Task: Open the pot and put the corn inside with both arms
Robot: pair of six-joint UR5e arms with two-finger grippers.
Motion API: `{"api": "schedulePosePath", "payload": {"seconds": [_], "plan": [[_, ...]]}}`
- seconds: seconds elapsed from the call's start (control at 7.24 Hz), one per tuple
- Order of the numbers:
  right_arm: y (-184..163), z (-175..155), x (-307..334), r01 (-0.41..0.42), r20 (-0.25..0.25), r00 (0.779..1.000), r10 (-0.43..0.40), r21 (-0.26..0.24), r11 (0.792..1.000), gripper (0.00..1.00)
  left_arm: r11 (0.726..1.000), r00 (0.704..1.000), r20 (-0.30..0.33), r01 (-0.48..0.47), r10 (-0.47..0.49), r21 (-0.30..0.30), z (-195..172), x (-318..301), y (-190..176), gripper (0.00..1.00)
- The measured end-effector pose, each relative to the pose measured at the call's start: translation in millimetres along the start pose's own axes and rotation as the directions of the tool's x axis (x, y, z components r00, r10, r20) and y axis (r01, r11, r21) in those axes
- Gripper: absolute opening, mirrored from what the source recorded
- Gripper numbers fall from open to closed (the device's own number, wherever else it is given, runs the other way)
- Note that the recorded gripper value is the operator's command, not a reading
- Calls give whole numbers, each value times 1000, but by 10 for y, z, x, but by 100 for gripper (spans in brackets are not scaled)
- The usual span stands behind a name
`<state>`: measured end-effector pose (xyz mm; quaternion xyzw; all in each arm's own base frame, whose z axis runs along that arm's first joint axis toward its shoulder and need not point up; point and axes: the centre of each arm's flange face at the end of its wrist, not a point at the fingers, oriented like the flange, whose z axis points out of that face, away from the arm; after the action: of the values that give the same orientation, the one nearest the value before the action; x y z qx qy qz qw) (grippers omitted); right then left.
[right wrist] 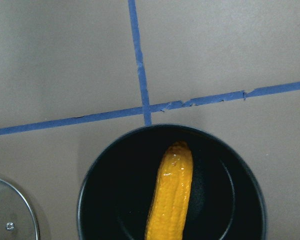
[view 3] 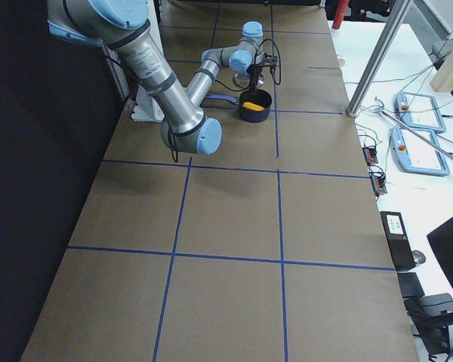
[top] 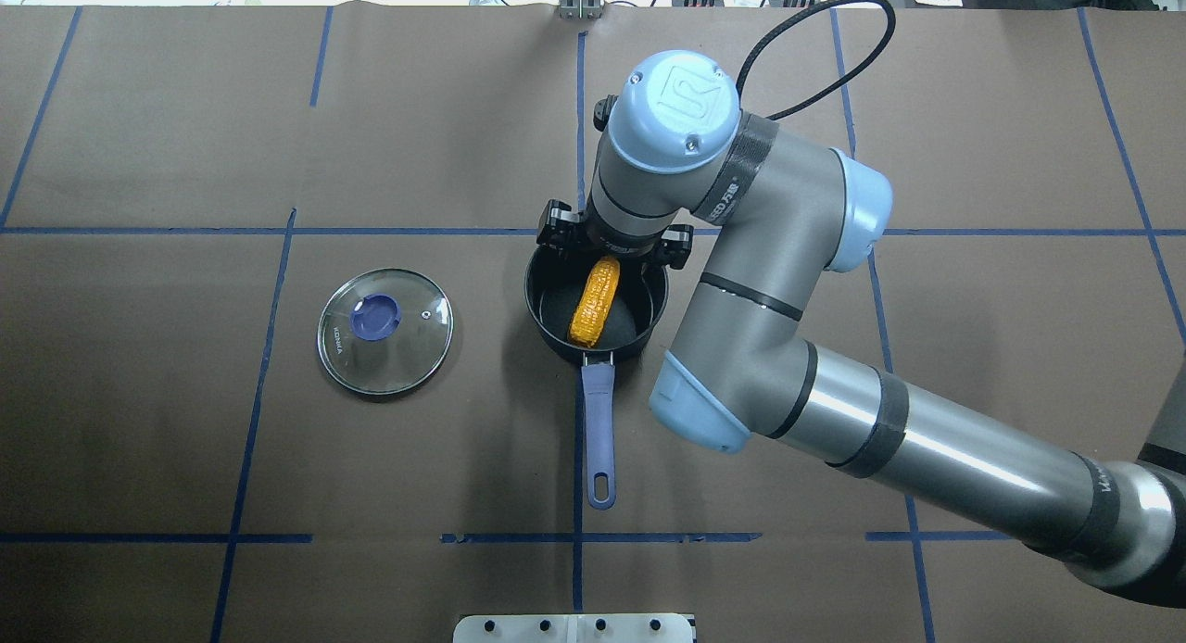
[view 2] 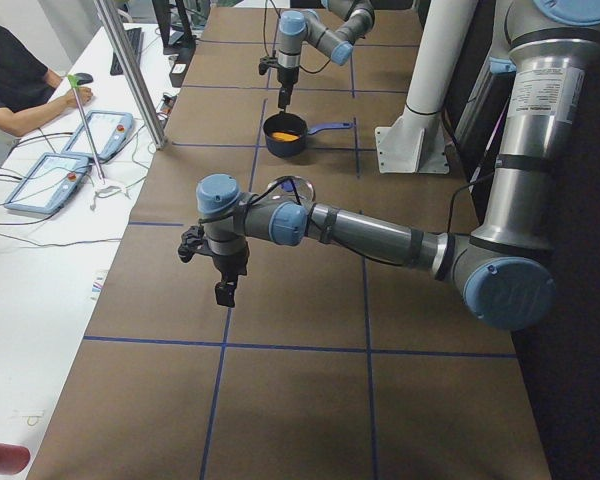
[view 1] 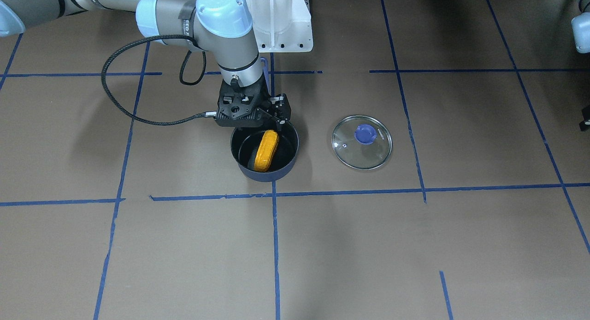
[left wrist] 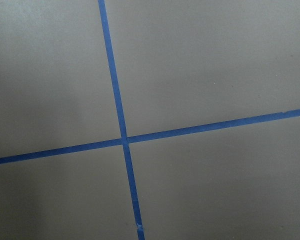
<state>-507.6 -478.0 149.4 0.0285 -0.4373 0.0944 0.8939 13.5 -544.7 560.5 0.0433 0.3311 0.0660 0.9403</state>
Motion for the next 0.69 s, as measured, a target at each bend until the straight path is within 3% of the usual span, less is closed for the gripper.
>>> {"api": "schedulePosePath", "payload": {"seconds": [0.14,0.41,0.69], "plan": [[-111,-61,299,1,-7,1000,-1,3,1000,100,1000,1000,-11,24,-24,-7,16,-118,36,100],[-367,-279,1156,70,-26,997,-70,13,997,100,996,993,-90,68,-73,-53,213,-610,183,100],[-701,-473,2040,142,-46,989,-143,-16,990,100,989,985,-120,110,-121,-97,465,-1037,466,100]]}}
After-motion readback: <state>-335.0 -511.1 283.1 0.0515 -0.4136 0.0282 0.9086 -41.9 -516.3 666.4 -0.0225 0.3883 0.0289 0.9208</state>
